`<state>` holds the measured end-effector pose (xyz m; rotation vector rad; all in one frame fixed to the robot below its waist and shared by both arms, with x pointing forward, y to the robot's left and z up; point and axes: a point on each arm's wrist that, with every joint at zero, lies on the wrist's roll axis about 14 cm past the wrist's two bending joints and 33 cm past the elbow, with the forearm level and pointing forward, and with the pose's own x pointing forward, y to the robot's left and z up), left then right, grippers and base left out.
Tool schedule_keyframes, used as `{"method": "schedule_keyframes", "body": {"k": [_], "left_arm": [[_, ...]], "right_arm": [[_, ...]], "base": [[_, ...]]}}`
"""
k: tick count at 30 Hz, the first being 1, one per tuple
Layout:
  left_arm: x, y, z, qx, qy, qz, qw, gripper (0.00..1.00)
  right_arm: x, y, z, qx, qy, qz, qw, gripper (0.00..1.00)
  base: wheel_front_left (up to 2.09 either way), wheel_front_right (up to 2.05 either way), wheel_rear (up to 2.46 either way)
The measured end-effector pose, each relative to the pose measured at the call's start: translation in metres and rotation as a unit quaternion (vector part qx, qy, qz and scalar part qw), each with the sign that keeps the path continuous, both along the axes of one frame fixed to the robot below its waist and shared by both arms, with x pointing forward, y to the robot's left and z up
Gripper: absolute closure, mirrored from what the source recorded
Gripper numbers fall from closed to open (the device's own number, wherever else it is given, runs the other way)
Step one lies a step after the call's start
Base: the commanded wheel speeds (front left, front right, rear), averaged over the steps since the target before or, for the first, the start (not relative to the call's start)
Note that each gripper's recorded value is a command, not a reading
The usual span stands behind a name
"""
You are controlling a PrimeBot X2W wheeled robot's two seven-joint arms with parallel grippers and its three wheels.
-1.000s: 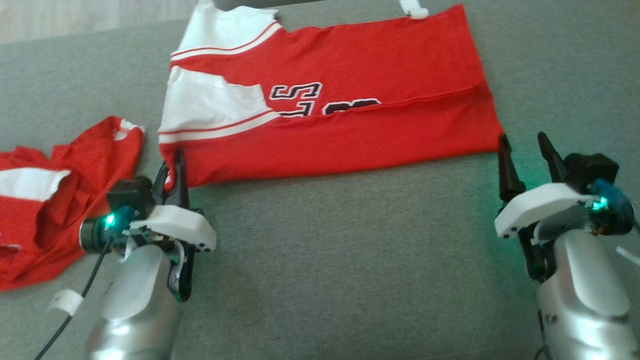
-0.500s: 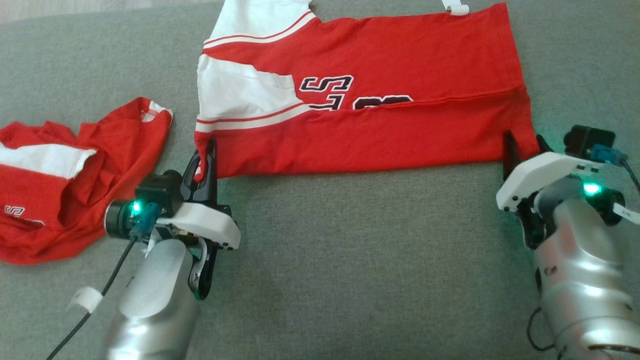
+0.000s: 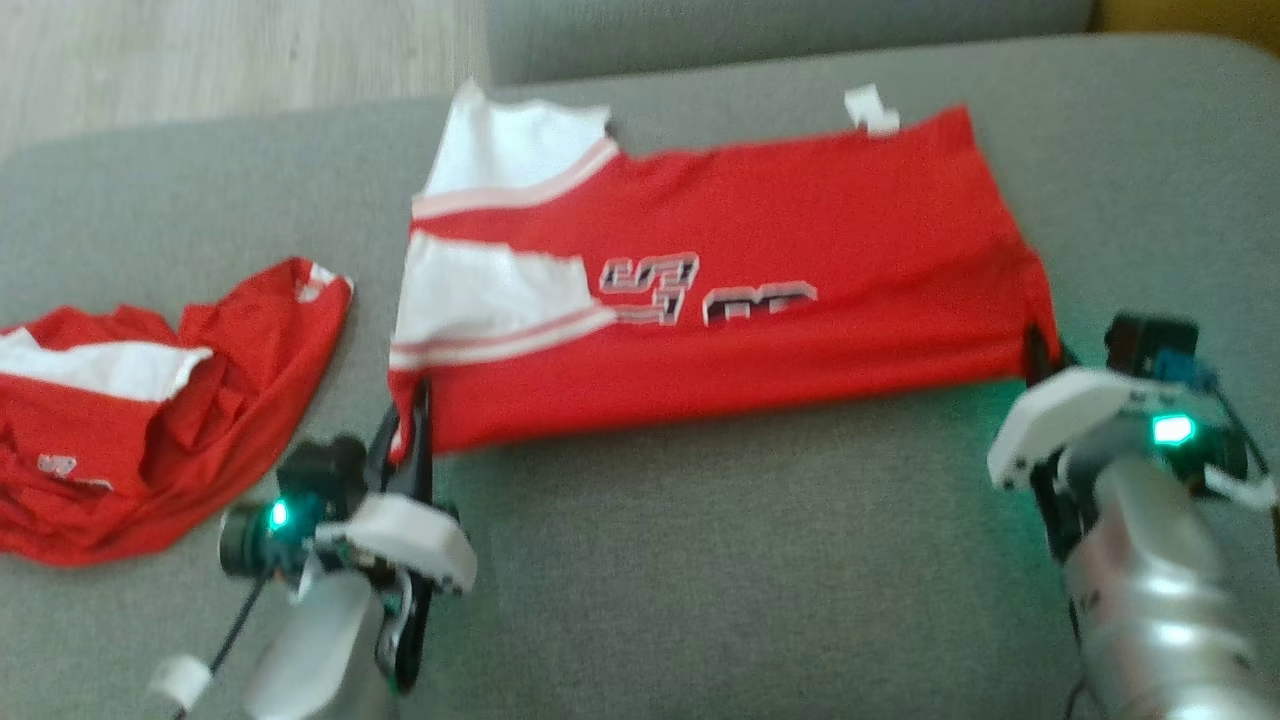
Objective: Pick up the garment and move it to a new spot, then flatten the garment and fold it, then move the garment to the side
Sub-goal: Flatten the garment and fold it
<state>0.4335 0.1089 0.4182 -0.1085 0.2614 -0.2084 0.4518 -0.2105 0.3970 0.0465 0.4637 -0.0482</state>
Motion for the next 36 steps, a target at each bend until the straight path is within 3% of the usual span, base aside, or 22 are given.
{"method": "schedule_keyframes", "body": {"k": [16,17,18,19,20,26,31,36], "left_arm": [[-0.103,-0.018,-0.009,-0.028,0.027,-0.015,0.999,1.0],[-0.105,-0.02,-0.01,-0.028,0.031,-0.017,0.999,1.0],[-0.106,-0.02,-0.01,-0.028,0.034,-0.016,0.999,0.64],[-0.107,-0.02,-0.011,-0.026,0.038,-0.014,0.999,0.26],[-0.108,-0.019,-0.011,-0.024,0.04,-0.013,0.999,0.0],[-0.096,-0.004,0.0,-0.001,0.018,0.009,1.0,0.0],[-0.07,0.005,0.043,-0.018,-0.064,0.023,0.998,0.0],[-0.038,-0.01,0.081,-0.024,-0.118,-0.03,0.992,0.0]], "right_arm": [[-0.106,-0.021,-0.006,0.006,0.0,-0.036,0.999,1.0],[-0.109,-0.021,-0.007,0.009,0.002,-0.038,0.999,0.51],[-0.112,-0.022,-0.007,0.012,0.0,-0.041,0.999,0.0],[-0.113,-0.022,-0.005,0.014,-0.002,-0.042,0.999,0.0],[-0.114,-0.024,-0.002,0.014,-0.007,-0.043,0.999,0.0],[-0.095,-0.027,0.047,-0.018,-0.087,-0.033,0.995,0.0],[-0.078,-0.023,0.087,-0.024,-0.153,-0.024,0.988,0.0],[-0.061,-0.014,0.108,-0.039,-0.182,-0.004,0.982,0.0]], "base": [[0.0,0.0,0.0],[0.0,0.0,0.0],[0.0,0.0,0.0],[0.0,0.0,0.0],[0.0,0.0,0.0],[0.0,0.0,0.0],[0.0,0.0,0.0],[0.0,0.0,0.0]]}}
